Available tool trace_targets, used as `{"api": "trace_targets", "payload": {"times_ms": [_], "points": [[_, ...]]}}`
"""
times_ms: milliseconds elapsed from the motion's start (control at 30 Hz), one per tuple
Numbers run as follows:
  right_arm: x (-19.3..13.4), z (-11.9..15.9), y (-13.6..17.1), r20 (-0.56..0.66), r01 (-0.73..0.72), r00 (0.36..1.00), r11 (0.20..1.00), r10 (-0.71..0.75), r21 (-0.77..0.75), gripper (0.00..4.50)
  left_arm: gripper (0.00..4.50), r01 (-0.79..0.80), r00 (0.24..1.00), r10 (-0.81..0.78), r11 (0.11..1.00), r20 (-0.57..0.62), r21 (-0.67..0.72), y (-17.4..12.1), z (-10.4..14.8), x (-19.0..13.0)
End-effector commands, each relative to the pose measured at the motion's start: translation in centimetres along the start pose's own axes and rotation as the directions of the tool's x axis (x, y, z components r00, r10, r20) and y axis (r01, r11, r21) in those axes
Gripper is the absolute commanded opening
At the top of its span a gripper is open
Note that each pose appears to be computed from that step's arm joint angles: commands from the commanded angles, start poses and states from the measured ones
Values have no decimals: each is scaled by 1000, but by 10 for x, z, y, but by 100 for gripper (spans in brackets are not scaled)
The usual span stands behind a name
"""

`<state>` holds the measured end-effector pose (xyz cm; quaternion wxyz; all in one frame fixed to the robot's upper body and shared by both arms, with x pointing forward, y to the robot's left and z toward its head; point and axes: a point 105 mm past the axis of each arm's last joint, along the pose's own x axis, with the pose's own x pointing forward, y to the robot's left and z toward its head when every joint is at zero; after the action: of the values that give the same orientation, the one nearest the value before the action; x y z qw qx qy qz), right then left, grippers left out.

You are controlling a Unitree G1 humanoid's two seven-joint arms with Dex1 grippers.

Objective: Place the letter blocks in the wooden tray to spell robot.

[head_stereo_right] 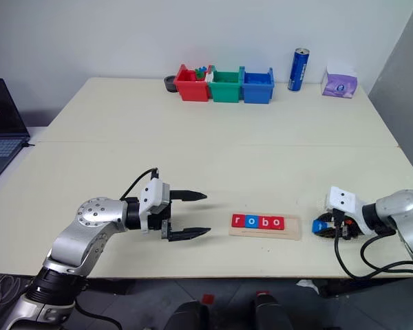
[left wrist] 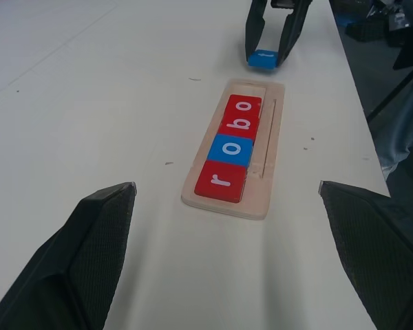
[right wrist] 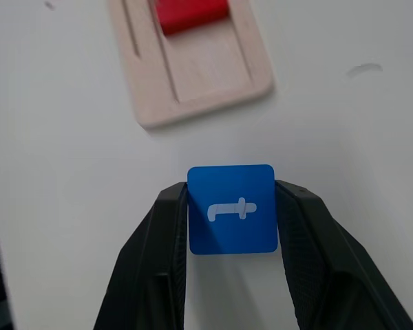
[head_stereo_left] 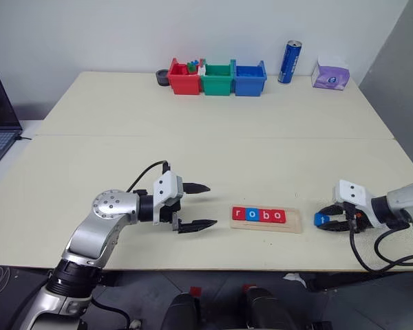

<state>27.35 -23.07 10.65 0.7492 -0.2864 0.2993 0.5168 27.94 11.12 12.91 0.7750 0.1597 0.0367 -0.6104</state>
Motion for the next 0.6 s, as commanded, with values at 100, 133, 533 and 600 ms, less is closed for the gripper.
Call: {"api": "trace_targets", "payload": {"times_ms": [100, 133, 533, 600], "points": [[-2, 35, 16, 78, 20, 997, 997, -14, -72, 145, 450, -1, 1000, 1, 1000, 20, 30, -1, 13, 3], [1, 37, 17, 73, 21, 997, 996, -14, -86, 145, 450, 0, 1000, 0, 1000, 22, 30, -1, 15, 4], [21, 43, 3, 43, 37, 999, 987, -30, -159, 145, 450, 1, 1000, -1, 999, 21, 38, 1, 20, 4], [23, 43, 2, 38, 34, 999, 986, -29, -164, 145, 450, 0, 1000, -1, 999, 21, 38, 0, 20, 4]]}}
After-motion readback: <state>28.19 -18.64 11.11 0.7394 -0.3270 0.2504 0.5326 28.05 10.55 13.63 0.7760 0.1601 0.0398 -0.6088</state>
